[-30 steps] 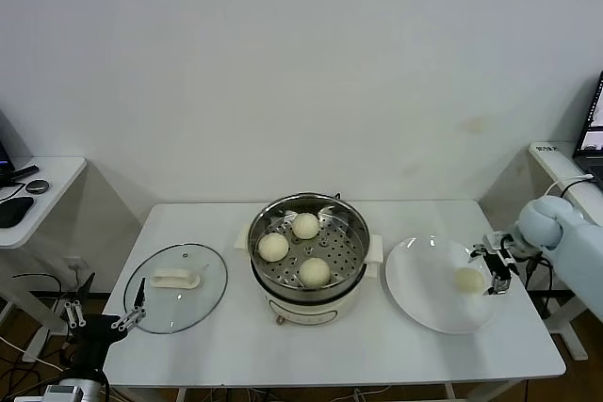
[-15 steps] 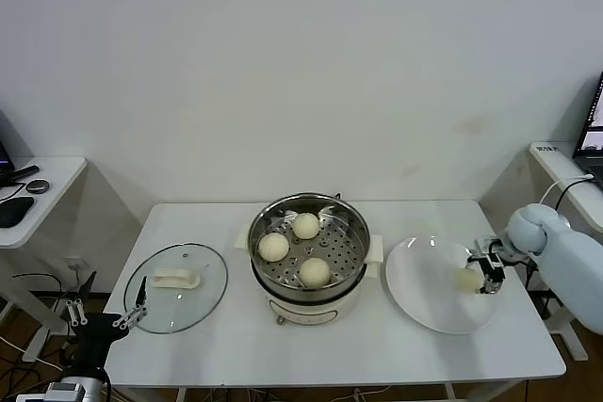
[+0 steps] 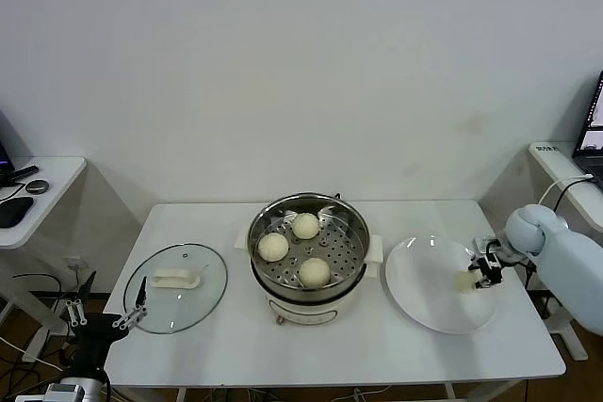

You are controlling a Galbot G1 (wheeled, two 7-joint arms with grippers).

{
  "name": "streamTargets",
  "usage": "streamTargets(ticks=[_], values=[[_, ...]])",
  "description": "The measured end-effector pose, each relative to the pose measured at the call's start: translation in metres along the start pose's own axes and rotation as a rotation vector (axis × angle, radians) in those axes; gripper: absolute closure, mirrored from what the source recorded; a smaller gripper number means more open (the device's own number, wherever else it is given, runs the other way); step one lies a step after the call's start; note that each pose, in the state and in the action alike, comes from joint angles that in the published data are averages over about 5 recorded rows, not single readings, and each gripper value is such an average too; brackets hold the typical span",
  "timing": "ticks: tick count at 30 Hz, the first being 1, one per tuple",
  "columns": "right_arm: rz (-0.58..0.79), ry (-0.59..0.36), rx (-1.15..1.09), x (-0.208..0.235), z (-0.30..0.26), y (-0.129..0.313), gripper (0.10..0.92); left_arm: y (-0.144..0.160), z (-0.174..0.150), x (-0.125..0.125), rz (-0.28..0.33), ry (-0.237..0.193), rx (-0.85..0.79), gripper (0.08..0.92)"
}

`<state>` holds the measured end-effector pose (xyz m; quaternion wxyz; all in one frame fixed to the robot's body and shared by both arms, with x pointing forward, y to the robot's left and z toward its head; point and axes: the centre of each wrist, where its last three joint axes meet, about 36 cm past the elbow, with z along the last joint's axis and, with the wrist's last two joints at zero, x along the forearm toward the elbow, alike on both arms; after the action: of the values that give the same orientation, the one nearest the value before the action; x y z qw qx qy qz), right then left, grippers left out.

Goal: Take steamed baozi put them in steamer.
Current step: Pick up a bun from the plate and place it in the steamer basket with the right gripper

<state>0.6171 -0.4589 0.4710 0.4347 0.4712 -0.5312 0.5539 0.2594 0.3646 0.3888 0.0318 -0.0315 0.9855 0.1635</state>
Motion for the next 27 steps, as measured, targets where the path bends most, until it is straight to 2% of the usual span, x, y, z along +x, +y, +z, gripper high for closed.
streamTargets(ticks=[6,12,20,27], values=[[0.025,-0.015,0.009,0.036,-0.005,-0.009,0.607,0.000,-0.001,-0.002,-0.001,-0.005,0.002,0.177],[0.082,-0.072,0.031,0.095,-0.028,-0.024,0.600,-0.001,-0.002,-0.004,0.004,-0.012,0.005,0.177],[0.162,-0.196,0.095,0.179,-0.097,-0.048,0.598,-0.002,-0.002,-0.008,0.011,-0.017,0.007,0.177],[0.152,-0.309,0.116,0.203,-0.182,-0.050,0.598,-0.002,-0.002,-0.009,0.012,-0.020,0.011,0.177]])
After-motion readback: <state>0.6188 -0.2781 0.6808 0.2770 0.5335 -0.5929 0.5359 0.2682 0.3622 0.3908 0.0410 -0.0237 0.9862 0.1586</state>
